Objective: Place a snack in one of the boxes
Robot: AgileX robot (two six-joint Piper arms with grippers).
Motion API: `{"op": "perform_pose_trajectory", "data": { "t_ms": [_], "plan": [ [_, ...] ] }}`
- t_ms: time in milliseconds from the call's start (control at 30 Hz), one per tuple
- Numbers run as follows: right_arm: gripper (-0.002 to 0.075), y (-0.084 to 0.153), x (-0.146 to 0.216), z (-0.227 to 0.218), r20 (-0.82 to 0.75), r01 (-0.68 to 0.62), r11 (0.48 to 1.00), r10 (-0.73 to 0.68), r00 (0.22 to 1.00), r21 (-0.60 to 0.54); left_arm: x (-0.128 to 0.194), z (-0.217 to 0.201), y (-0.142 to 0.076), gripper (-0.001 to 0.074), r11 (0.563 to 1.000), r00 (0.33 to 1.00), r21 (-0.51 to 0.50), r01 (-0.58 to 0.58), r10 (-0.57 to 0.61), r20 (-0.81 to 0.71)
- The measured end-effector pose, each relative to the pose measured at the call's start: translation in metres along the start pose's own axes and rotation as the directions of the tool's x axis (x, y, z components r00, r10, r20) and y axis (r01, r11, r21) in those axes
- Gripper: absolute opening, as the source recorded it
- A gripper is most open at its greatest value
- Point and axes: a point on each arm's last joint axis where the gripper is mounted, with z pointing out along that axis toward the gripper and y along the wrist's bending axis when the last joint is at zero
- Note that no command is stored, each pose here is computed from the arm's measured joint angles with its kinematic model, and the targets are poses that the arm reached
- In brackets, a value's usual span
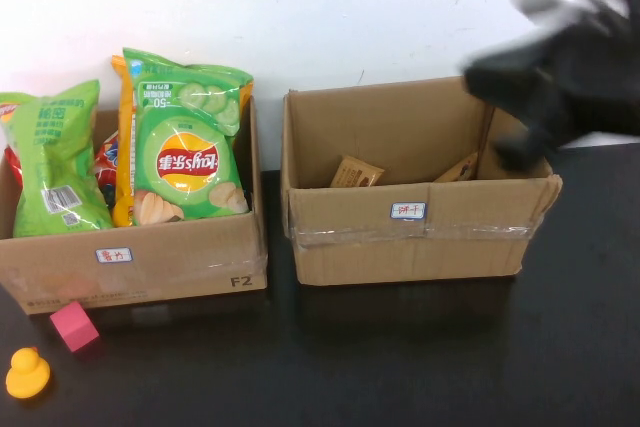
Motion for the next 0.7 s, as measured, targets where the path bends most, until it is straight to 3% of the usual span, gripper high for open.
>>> {"op": "perform_pose_trajectory", "data": {
  "t_ms": [267, 533, 700],
  "plan": [
    [0.0002, 0.020, 0.048, -0.065, 0.041, 0.023, 0.999, -0.024, 0.999, 0.035, 0.000, 0.000, 0.000, -0.0001, 1.000, 1.000, 0.000, 0.000, 0.000, 0.000],
    [0.0002, 0.036, 0.107, -0.106, 0.059, 0.143, 0.985, -0.148, 0.987, 0.093, 0.000, 0.000, 0.000, -0.0002, 1.000, 1.000, 0.000, 0.000, 0.000, 0.000],
    [0.0001, 0.044, 0.146, -0.121, 0.089, 0.152, 0.978, -0.165, 0.982, 0.141, 0.000, 0.000, 0.000, -0.0001, 1.000, 1.000, 0.000, 0.000, 0.000, 0.000]
  ]
}}
